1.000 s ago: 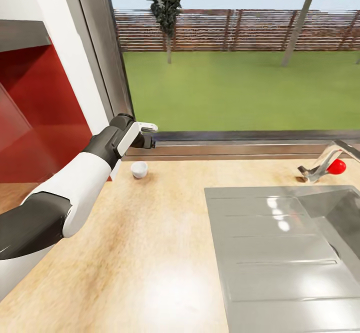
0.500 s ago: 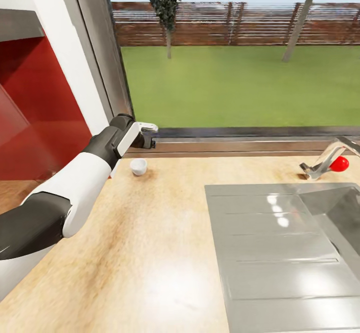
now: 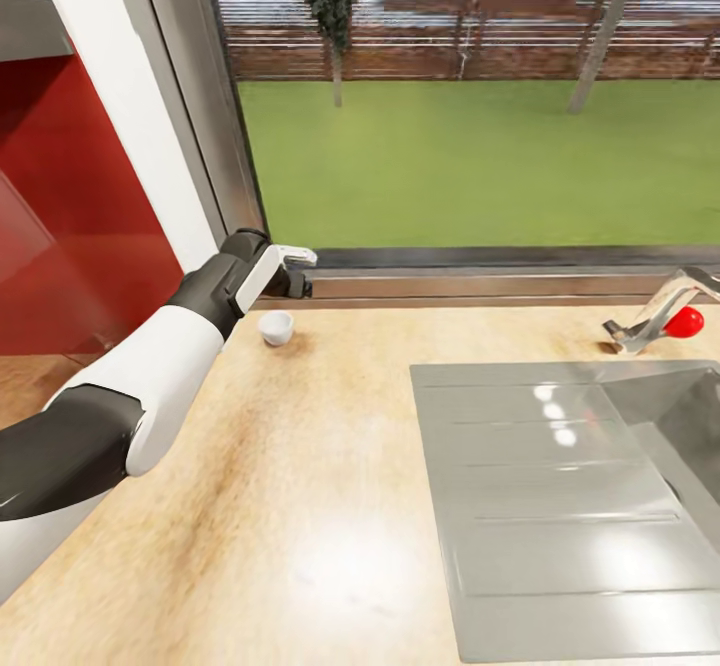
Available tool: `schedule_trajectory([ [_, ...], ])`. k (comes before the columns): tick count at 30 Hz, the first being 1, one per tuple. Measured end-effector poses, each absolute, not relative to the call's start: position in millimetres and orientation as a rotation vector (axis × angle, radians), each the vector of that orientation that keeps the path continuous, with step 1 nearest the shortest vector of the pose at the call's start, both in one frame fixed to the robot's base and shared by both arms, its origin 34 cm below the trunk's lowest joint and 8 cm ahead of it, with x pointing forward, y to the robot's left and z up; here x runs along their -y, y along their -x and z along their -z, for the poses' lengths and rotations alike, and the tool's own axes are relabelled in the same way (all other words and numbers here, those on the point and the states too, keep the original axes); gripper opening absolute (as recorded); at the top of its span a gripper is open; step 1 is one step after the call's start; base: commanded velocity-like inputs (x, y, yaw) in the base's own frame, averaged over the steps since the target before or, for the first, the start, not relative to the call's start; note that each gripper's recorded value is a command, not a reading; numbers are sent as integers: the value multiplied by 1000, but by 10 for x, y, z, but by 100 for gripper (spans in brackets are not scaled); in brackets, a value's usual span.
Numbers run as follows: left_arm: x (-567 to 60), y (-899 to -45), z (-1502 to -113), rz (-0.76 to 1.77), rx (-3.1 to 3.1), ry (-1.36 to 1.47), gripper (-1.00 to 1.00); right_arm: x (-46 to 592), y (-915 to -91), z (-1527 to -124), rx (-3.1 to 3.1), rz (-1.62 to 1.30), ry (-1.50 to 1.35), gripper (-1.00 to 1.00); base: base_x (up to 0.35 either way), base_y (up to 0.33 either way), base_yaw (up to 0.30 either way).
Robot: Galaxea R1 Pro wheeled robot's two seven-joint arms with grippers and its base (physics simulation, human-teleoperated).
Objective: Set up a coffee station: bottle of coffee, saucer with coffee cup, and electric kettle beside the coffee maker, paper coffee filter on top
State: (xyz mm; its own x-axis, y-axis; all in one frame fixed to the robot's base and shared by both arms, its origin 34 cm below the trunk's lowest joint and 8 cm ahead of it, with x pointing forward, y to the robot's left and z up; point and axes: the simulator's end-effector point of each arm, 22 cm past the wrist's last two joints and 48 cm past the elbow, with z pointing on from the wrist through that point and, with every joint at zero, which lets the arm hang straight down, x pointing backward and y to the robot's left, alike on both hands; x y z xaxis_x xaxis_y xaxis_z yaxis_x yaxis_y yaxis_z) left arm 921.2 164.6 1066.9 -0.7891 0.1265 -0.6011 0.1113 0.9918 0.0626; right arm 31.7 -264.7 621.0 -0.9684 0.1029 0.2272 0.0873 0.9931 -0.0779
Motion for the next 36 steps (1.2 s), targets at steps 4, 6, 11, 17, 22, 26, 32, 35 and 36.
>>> schedule_trajectory([
  [4,-1571,-9217,-10623,25,-2492,-148,100,2647,-293,-6215,2897,-99,140,100,0,0,0],
  [6,-1562,-9227,-10599,34,-2490,-143,100,2647,-281,-6218,2894,-99,140,100,0,0,0],
  [11,-1563,-9214,-10483,39,-2502,-139,100,2649,-251,-6225,2886,-100,139,100,0,0,0],
  [17,-1565,-9195,-10355,40,-2516,-140,100,2648,-214,-6233,2877,-100,138,100,0,0,0],
  [22,-1566,-9195,-10282,40,-2525,-139,100,2647,-184,-6240,2869,-100,137,100,0,0,0],
  [26,-1565,-9197,-10232,39,-2530,-141,100,2654,-160,-6247,2862,-101,136,100,0,0,0],
  [32,-1604,-9200,-10145,33,-2542,-137,100,2651,-124,-6256,2853,-102,136,100,0,0,0],
  [35,-1613,-9198,-10097,33,-2549,-136,100,2650,-106,-6261,2848,-102,135,100,0,0,0],
  [36,-1611,-9197,-10083,33,-2551,-136,100,2649,-100,-6262,2846,-102,135,100,0,0,0],
])
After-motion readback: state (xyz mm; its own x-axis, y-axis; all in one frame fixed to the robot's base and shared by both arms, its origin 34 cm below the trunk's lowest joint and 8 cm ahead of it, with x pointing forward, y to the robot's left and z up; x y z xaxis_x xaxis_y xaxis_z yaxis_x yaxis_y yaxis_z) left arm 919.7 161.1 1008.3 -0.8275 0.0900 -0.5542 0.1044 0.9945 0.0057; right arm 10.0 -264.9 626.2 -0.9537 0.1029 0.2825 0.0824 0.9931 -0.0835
